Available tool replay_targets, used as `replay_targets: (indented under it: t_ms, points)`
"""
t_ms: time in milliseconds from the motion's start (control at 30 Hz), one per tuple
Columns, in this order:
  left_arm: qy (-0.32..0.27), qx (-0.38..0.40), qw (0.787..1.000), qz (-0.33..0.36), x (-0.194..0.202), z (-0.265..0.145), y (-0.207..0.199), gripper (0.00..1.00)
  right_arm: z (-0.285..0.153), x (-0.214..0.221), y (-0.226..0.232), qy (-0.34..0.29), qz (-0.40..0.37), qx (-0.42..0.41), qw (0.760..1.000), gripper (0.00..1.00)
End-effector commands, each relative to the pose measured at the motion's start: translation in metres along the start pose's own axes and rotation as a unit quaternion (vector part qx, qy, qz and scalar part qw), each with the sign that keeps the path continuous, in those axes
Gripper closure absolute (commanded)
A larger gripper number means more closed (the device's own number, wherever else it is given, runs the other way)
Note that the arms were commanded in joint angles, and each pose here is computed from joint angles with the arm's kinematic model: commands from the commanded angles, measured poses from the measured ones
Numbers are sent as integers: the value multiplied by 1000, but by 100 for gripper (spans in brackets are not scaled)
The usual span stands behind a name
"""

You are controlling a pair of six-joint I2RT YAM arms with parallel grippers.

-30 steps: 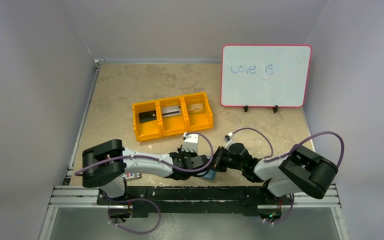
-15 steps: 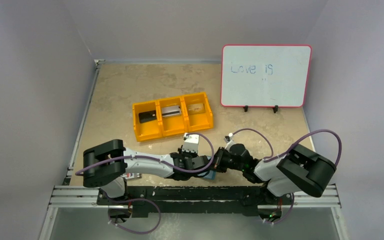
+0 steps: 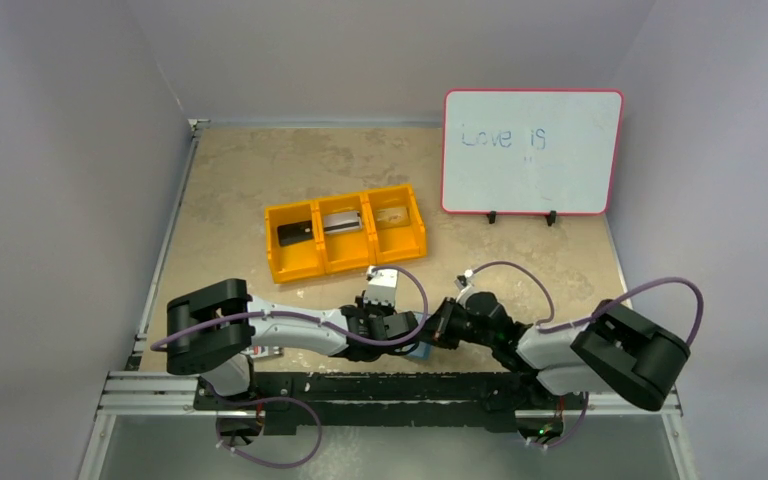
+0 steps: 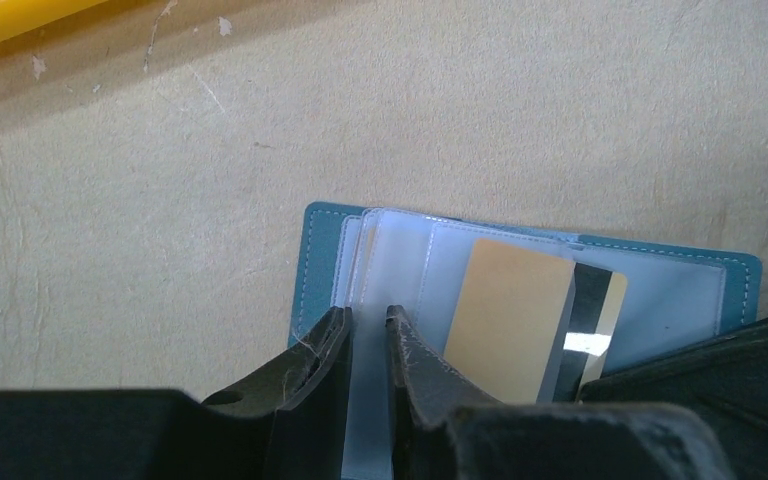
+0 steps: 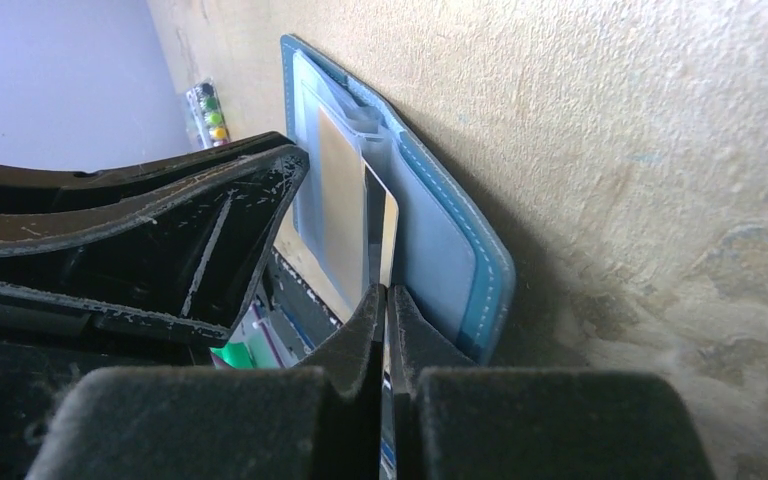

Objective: Take the credit cards out of the card holder

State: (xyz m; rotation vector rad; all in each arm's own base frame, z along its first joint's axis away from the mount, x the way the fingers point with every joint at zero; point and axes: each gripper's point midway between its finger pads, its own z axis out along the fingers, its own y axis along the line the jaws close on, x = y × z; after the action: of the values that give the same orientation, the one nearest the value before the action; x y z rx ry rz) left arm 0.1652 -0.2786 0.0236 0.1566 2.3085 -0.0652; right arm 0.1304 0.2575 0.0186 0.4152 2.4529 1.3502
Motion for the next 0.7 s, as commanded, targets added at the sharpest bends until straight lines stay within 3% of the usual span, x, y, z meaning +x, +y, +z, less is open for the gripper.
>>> replay_targets:
  t_ms: [0,200,467,667]
  points:
    - [61,-53,994,69,38,3,37,83,-5,-2,-21,-12,-1,50,999,100]
    - [59,-49,995,68,36,3,34,83,-6,-8,-10,-26,-1,34,999,99]
    - [34,-33,997,53,21,-5,26,80,5,-16,2,-34,7,26,999,86]
    - [24,-15,999,42,13,-9,20,80,11,-15,7,-29,14,7,999,81]
